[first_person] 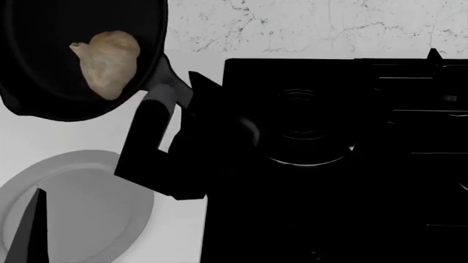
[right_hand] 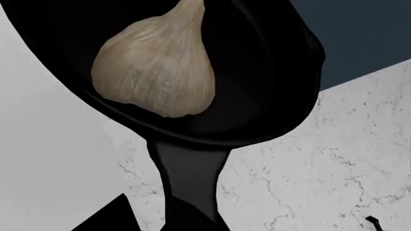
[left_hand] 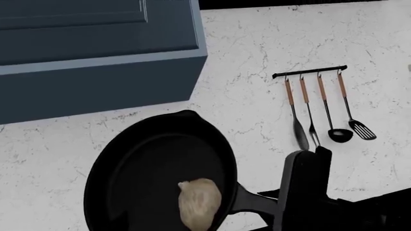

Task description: Pick up the pan and dump the vegetables in it onto the plate. Then return the pan to the stove.

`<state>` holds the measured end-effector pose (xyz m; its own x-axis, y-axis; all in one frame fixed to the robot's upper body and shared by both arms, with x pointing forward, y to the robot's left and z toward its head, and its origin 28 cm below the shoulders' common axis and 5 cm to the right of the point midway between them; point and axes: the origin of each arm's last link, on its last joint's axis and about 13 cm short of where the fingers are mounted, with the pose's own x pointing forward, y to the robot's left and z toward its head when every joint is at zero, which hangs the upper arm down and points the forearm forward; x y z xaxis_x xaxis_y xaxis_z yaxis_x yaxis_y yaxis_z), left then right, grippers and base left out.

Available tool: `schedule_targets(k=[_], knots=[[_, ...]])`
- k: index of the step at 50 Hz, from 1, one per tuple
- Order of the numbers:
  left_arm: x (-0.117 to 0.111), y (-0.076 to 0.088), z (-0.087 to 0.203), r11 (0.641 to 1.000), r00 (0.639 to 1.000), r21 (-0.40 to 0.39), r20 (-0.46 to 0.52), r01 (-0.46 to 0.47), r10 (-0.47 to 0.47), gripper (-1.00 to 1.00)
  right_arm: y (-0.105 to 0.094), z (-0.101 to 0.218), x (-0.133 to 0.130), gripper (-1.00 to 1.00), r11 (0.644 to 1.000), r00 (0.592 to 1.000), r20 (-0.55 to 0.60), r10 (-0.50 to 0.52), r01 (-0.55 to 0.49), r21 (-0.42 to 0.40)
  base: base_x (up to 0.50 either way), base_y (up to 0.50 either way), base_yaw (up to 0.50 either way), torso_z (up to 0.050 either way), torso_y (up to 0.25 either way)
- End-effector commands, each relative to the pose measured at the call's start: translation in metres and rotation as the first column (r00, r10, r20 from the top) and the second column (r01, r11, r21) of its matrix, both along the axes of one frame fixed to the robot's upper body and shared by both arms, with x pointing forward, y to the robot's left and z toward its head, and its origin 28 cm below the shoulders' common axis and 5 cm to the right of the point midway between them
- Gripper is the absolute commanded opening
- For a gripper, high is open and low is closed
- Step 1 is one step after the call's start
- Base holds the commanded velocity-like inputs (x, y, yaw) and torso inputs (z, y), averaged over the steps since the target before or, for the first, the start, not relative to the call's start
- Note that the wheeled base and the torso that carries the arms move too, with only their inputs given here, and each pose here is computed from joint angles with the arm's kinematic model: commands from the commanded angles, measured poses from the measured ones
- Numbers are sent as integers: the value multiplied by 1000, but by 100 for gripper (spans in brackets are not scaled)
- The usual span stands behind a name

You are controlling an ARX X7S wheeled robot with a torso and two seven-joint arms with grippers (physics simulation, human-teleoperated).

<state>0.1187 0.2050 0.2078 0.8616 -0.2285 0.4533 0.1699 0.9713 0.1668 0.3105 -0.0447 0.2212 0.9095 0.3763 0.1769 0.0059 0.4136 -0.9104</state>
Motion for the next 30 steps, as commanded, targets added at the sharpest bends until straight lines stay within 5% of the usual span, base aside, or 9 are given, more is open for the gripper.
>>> schedule_targets(k=[1,15,30], knots=[[-2,0,3,999,1000,-33,4,27,-27,100,-1,6,2,-100,998,984,165,-62,61,10,0,0,0,0,0],[-3,-2,2,998,999,-40,-1,49,-49,100,3,4,4,-100,995,916,397,-53,80,-53,0,0,0,1,2],[-3,-1,3,998,999,-36,4,53,-53,100,1,-22,9,-100,992,922,381,-65,100,-72,0,0,0,0,1]])
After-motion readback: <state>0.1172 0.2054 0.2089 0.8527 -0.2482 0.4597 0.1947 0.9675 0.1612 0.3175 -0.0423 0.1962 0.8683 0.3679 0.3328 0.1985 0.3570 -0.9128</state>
